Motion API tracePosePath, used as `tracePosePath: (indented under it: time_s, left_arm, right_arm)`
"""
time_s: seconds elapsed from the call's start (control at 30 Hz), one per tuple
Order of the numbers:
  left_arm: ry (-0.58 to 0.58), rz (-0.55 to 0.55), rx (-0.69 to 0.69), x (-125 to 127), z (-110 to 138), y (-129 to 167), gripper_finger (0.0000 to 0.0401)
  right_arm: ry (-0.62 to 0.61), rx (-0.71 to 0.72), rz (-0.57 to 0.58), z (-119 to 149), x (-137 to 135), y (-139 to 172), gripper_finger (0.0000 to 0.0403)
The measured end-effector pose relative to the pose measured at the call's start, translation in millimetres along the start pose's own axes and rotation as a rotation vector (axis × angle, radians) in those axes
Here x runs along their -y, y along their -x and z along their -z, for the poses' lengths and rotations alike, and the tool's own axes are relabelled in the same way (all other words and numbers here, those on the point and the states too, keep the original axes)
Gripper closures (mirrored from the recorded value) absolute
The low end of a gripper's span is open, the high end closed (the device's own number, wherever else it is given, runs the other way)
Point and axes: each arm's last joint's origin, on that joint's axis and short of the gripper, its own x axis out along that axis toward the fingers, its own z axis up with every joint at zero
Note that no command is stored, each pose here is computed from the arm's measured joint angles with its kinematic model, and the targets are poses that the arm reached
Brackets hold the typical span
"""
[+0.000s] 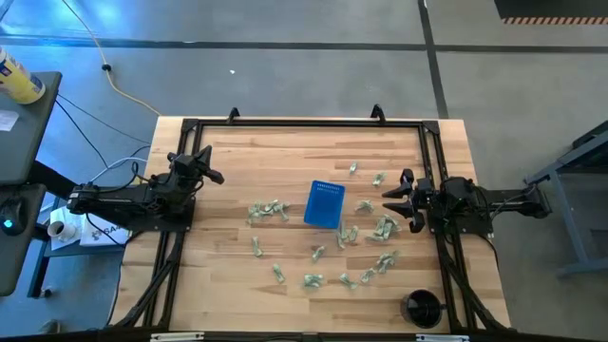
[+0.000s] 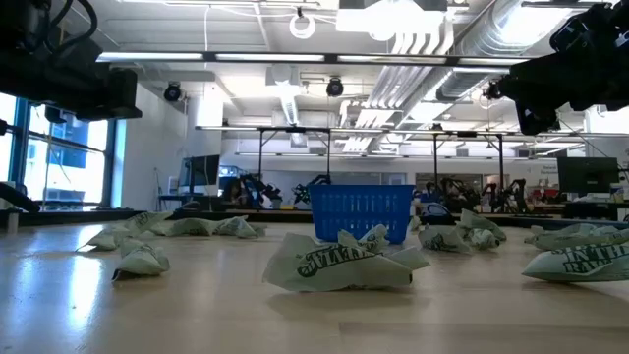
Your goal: Pick and place Stevia / Truvia into bins
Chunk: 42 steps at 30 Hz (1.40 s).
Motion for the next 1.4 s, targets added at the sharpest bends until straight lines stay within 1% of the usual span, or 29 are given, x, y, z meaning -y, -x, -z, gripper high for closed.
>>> tracePosePath:
  time_s: [1.27,1.33,1.4]
  left_arm:
    - [0.000,0.000,0.000,0.0,0.1,0.0,0.0361]
    - [0.025,0.000,0.001,0.0,-0.3,0.0,0.0361]
    - [0.125,0.019,0.008,0.5,-2.2,0.0,0.0361]
  right_arm:
    - [0.000,0.000,0.000,0.1,0.0,0.0,0.0265]
    - [0.000,0.000,0.000,0.0,0.0,0.0,0.0265]
    - [0.000,0.000,0.000,0.1,0.0,0.0,0.0265]
